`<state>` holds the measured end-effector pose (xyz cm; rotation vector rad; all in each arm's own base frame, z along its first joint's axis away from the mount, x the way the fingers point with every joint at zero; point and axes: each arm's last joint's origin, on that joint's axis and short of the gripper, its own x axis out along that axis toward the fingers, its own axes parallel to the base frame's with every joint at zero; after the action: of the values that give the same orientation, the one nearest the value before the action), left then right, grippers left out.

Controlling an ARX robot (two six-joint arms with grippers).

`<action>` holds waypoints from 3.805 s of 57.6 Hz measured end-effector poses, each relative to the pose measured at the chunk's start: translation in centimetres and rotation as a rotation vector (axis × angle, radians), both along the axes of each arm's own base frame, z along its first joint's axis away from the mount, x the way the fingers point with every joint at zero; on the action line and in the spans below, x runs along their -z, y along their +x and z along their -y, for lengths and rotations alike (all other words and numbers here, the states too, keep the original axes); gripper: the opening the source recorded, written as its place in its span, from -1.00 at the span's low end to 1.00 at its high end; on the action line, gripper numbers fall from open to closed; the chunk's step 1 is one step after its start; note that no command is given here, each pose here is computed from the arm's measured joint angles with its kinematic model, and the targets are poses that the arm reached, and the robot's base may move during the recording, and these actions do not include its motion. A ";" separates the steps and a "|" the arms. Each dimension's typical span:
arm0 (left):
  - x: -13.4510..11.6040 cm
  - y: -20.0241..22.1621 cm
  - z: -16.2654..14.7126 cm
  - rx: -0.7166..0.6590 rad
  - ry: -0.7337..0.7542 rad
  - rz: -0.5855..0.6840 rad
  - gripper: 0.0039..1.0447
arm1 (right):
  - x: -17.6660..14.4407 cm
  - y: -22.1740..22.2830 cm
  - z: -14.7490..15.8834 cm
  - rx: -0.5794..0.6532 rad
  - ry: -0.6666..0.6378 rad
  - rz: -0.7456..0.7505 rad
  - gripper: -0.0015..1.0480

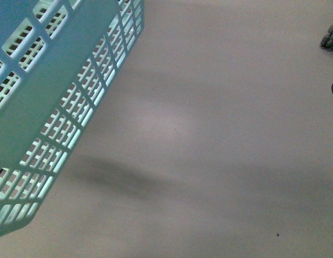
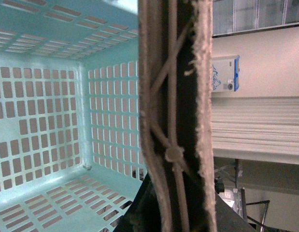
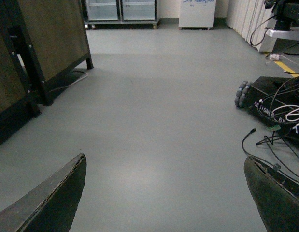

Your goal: Pick lemon and mango into basket

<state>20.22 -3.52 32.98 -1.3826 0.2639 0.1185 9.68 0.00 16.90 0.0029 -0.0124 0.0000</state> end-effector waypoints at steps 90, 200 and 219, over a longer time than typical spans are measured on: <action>0.1 0.0 0.0 -0.001 0.002 -0.005 -0.91 | 0.0 0.0 0.0 0.000 0.000 0.000 0.83; 0.0 0.0 0.0 0.003 0.000 -0.004 -0.91 | 0.0 0.0 0.0 0.000 0.000 0.000 0.83; 0.0 0.0 0.0 0.000 0.004 -0.003 -0.91 | 0.0 0.0 0.0 0.000 0.000 0.000 0.83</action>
<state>20.27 -3.54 33.01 -1.3788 0.2665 0.1214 9.68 0.00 16.90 0.0029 -0.0124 -0.0004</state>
